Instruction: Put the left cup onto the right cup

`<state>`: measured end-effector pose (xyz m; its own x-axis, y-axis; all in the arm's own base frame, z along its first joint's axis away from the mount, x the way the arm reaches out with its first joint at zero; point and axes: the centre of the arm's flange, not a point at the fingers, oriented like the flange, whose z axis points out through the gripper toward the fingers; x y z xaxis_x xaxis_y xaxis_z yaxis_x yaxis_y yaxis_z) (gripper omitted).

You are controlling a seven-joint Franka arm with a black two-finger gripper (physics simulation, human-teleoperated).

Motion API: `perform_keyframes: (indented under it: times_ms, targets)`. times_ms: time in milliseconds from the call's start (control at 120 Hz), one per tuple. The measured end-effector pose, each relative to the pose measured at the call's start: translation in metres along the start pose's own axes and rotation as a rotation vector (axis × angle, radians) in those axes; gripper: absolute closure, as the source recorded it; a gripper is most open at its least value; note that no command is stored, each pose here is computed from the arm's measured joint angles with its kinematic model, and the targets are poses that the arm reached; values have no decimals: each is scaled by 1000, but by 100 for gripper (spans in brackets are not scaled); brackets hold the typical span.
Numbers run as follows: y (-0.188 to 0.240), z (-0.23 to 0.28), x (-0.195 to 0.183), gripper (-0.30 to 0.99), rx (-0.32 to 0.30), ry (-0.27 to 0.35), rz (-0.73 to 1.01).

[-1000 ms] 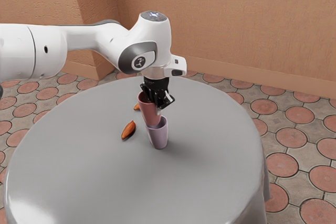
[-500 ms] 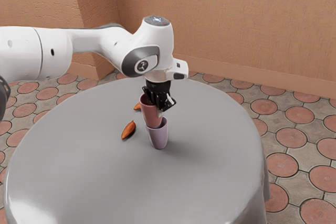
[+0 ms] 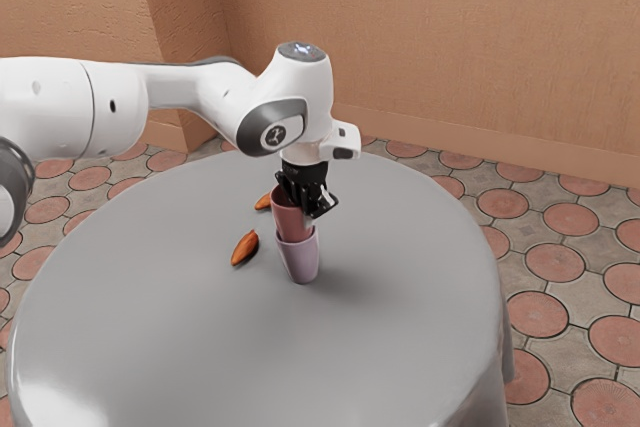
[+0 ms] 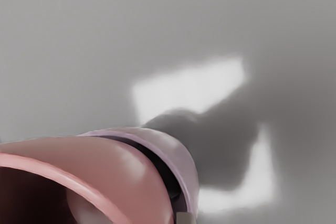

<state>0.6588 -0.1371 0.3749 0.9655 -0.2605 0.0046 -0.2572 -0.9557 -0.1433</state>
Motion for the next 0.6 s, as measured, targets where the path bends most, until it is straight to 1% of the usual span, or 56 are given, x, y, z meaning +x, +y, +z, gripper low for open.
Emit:
perform_keyframes:
  times_ms: [33, 183, 292, 425, 600]
  targets:
    - [0, 2, 0, 78, 0, 0, 0]
    - [0, 3, 2, 46, -3, 6, 2]
    - [0, 3, 2, 31, -4, 10, 3]
    - [0, 3, 2, 20, -5, 13, 3]
    - [0, 3, 2, 13, -6, 14, 4]
